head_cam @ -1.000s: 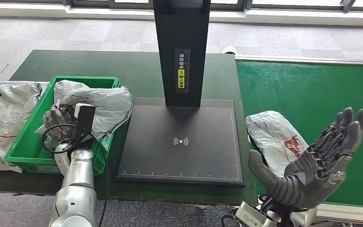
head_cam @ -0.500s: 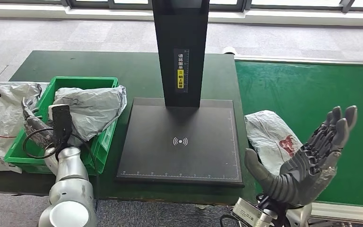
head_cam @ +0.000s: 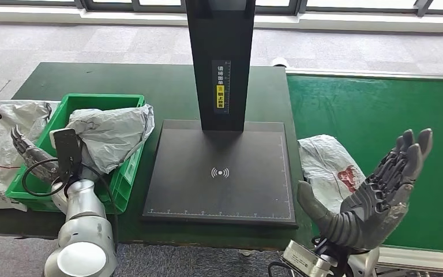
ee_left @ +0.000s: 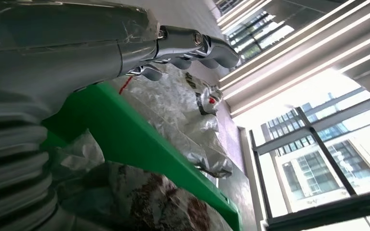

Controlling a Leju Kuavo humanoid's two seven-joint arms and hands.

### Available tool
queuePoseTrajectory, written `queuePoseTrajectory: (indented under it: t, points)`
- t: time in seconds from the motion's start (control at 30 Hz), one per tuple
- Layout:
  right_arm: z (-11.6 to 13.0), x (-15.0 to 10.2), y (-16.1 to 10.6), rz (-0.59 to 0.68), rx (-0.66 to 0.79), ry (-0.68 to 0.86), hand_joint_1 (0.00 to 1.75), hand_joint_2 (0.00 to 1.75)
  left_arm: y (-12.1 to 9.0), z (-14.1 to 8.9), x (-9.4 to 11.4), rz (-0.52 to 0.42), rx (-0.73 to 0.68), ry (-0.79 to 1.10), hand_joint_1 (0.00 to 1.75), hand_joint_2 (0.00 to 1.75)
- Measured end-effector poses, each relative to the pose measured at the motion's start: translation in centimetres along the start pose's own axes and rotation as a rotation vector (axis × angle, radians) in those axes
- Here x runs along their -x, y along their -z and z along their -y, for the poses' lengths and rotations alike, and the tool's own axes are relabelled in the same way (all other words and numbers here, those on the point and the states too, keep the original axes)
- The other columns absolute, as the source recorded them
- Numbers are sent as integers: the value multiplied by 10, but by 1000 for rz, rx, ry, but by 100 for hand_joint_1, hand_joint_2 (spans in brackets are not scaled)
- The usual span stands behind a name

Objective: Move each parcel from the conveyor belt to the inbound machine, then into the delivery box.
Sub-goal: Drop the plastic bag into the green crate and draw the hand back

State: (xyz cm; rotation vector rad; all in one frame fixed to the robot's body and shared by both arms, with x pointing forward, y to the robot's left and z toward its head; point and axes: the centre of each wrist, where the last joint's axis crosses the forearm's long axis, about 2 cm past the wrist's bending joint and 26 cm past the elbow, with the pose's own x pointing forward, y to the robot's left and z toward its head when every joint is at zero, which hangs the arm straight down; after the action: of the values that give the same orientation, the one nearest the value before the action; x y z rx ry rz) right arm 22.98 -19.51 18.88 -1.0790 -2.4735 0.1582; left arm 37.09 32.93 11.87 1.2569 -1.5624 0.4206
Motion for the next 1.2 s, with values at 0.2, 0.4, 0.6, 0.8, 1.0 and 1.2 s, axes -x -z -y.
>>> queuePoseTrajectory:
  t: [0.2, 0.4, 0.6, 0.8, 1.0, 1.2]
  points:
    - [-3, 1, -4, -12, -14, 5, 0, 175, -5, -30, 22, -134, -223, -118, 0, 0]
    - [-3, 4, -7, -30, -19, 5, 0, 175, -1, -61, 25, -108, -367, -188, 0, 87]
    - [8, 22, -16, -97, -53, -99, 0, 175, -17, -76, -5, 39, -338, -393, 0, 175]
    - [23, 52, -37, -235, -136, -279, 0, 175, -45, -70, -59, 220, -2, -816, 0, 175]
    - [36, 84, -62, -369, -201, -415, 0, 175, -58, -82, -78, 308, 147, -1020, 0, 175]
    - [41, 110, -79, -518, -319, -613, 0, 175, -66, -94, -83, 375, 248, -1092, 0, 175]
